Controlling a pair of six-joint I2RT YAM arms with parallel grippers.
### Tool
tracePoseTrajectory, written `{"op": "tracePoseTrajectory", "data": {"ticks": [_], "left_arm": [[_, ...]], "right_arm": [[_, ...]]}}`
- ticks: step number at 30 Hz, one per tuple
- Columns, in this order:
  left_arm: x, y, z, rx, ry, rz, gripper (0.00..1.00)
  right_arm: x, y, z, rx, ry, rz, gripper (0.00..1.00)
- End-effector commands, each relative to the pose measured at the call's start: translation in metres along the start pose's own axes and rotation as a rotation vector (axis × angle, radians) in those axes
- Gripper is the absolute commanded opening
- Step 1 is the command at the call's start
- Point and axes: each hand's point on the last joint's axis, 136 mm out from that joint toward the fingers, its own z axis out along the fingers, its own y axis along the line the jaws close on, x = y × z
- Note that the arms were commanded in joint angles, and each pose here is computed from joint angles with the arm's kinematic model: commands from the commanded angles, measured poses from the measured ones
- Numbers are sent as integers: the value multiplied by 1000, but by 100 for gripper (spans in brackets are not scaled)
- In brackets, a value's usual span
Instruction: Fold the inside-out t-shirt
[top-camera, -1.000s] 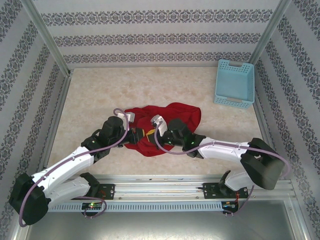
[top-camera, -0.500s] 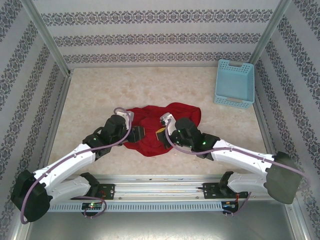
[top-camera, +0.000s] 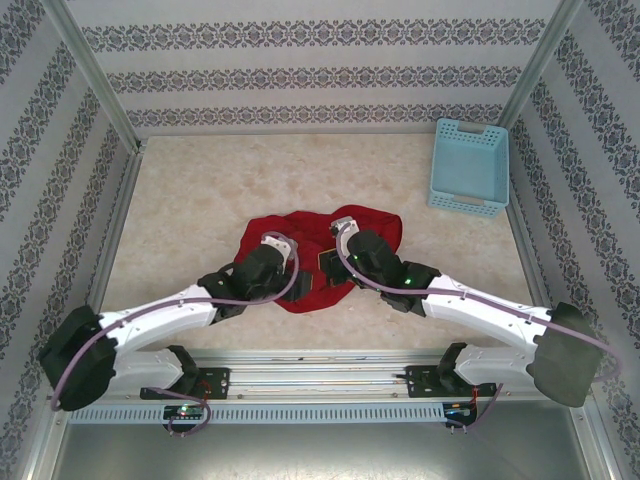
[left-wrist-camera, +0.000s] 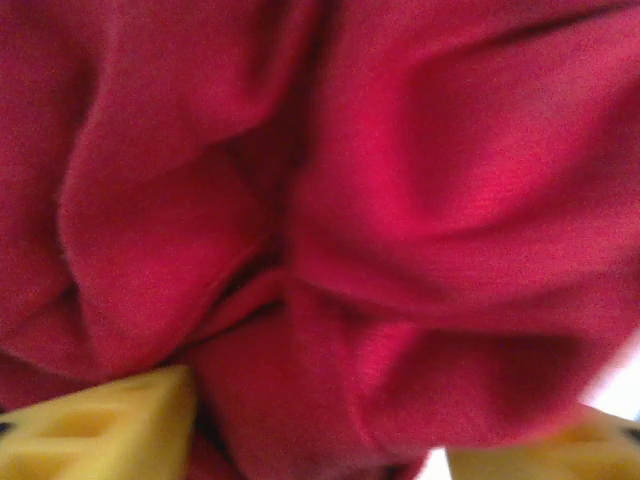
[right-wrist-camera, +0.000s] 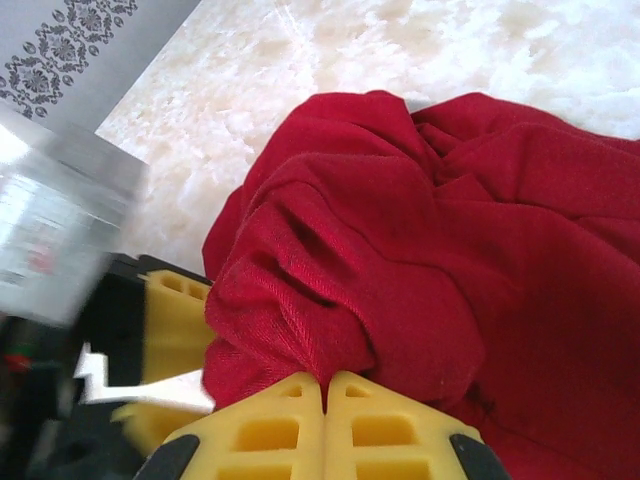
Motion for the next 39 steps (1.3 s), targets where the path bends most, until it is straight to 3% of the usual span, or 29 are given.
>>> {"op": "tracePoseTrajectory", "data": {"ticks": [1,4,6,12,22,26,30,36,39], "left_arm": [[-17,20,1,-134,-64,34,43],[-15,38,2,-183,-57,20,21],[-14,46,1,-206,-59,12,12],[-17,47,2,-217,-53,20,0],[-17,32,14,-157,-4,43,0],[-18,30,13,-149,-6,43,0],[-19,30,13,-152,-8,40,0],[-17,33,14,-162,-2,40,0],[-18,33,13,-169,-4,43,0]], "right_arm": [[-22,2,-18,31,-39,5,0],[-21,-11,-35,110,-9,-48,0],[-19,-21,-45,165,13,-84,0],[-6,-46,-69,270,95,-144,0],[-4,-78,-69,256,144,-12,2],[-6,-80,-64,241,125,16,38],[14,-77,-46,169,143,61,53],[45,-66,-27,55,151,87,55],[59,-75,-29,152,151,68,56]]}}
